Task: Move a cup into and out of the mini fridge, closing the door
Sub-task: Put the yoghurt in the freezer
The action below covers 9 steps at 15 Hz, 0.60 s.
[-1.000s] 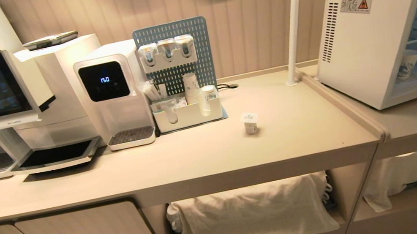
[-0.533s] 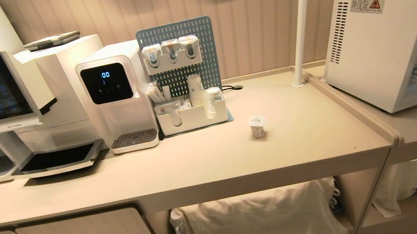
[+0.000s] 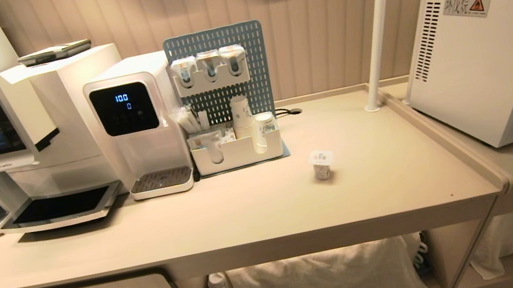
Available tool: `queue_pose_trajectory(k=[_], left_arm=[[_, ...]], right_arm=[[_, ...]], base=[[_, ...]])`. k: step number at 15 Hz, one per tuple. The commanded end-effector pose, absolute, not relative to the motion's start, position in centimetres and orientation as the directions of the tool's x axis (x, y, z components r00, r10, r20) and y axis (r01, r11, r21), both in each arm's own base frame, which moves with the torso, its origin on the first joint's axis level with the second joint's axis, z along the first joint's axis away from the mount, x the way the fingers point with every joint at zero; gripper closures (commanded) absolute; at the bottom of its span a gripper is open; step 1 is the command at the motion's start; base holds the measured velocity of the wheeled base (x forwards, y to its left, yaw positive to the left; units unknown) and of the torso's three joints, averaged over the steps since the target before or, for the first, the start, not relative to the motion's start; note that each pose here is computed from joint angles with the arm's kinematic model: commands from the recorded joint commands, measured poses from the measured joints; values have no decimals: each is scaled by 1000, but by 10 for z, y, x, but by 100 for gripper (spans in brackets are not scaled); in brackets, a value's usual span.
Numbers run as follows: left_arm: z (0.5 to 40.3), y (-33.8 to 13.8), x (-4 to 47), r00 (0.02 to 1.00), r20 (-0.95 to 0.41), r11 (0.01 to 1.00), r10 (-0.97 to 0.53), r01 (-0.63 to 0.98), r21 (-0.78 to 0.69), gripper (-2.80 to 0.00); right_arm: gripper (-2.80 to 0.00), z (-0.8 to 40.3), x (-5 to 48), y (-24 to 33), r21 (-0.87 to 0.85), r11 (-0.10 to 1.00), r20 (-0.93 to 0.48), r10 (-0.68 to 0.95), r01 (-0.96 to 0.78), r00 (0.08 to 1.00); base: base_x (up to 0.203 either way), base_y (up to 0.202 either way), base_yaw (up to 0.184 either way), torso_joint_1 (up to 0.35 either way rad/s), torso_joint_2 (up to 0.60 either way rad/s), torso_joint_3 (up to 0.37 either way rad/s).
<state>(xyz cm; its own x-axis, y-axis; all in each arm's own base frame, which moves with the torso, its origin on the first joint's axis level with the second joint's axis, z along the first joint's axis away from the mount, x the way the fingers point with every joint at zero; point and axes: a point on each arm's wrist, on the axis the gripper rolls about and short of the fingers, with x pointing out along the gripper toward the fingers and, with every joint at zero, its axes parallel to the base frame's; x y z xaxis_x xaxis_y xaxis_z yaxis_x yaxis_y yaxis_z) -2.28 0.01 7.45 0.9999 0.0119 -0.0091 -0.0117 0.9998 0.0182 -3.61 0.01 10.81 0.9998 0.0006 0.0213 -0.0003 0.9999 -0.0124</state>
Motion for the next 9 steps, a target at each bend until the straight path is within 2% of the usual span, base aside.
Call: queue_pose_trajectory(k=[1, 2, 4, 7, 8, 9], left_arm=[[74, 0, -23, 1000, -12, 1000, 12, -12, 18, 0], [74, 0, -23, 1000, -11, 1000, 12, -12, 17, 0], [74, 0, -23, 1000, -11, 1000, 11, -11, 15, 0], [74, 0, -23, 1000, -9, 1000, 11, -11, 14, 0], [74, 0, -23, 1000, -9, 1000, 11, -11, 14, 0], [74, 0, -23, 1000, -11, 1000, 11, -11, 14, 0]], right_arm=[[0, 159, -46, 0, -8, 1000, 96, 1, 0, 995], [0, 193, -45, 0, 1, 1000, 111, 2, -2, 994], [0, 233, -6, 0, 17, 1000, -30, 11, -10, 999], [0, 235, 78, 2, 40, 996, -331, 89, -80, 939], [-254, 228, 102, 3, 59, 990, -394, 139, -126, 909], [-280, 216, 125, 5, 77, 980, -438, 196, -181, 877]], base=[[0, 0, 0, 0, 0, 0], [0, 0, 0, 0, 0, 0], [0, 0, 0, 0, 0, 0], [0, 0, 0, 0, 0, 0], [0, 0, 0, 0, 0, 0], [0, 0, 0, 0, 0, 0]])
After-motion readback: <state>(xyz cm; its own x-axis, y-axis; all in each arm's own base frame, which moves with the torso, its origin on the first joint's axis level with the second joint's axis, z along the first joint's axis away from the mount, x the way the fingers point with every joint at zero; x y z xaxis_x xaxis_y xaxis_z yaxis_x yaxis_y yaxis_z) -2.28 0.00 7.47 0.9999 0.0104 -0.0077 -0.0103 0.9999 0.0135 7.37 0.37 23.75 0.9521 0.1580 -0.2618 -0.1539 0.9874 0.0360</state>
